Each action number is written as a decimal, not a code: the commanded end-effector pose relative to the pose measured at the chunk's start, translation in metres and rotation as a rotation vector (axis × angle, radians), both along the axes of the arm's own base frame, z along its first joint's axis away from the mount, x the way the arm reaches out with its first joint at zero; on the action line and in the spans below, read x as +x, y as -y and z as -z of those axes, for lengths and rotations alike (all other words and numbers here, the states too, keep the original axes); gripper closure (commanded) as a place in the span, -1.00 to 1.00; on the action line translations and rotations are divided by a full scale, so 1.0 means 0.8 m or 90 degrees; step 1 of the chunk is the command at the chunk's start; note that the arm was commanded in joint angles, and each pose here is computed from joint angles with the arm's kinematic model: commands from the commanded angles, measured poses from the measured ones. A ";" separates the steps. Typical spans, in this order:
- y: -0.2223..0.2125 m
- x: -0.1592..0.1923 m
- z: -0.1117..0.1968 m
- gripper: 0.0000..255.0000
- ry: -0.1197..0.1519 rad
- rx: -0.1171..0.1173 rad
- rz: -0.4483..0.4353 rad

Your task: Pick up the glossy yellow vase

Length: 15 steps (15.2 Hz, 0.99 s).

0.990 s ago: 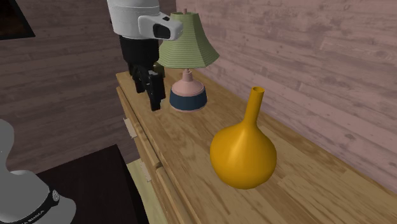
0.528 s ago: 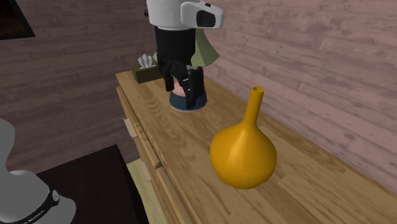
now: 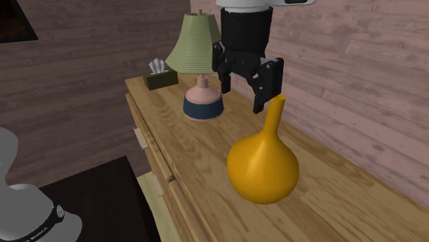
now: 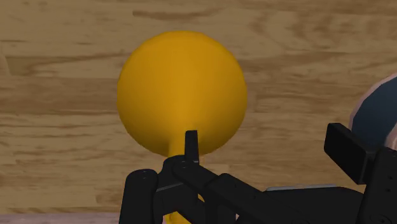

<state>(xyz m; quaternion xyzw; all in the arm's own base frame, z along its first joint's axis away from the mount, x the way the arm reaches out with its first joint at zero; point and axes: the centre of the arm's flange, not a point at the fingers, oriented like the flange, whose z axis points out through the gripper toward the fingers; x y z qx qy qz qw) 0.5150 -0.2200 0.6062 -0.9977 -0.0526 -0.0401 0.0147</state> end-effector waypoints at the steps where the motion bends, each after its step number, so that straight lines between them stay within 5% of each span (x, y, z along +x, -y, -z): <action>1: 0.017 0.018 -0.008 -1.00 0.012 -0.004 0.000; 5: 0.059 0.053 -0.029 -1.00 0.033 -0.012 0.001; 15: 0.059 0.053 0.021 -1.00 0.033 -0.012 0.001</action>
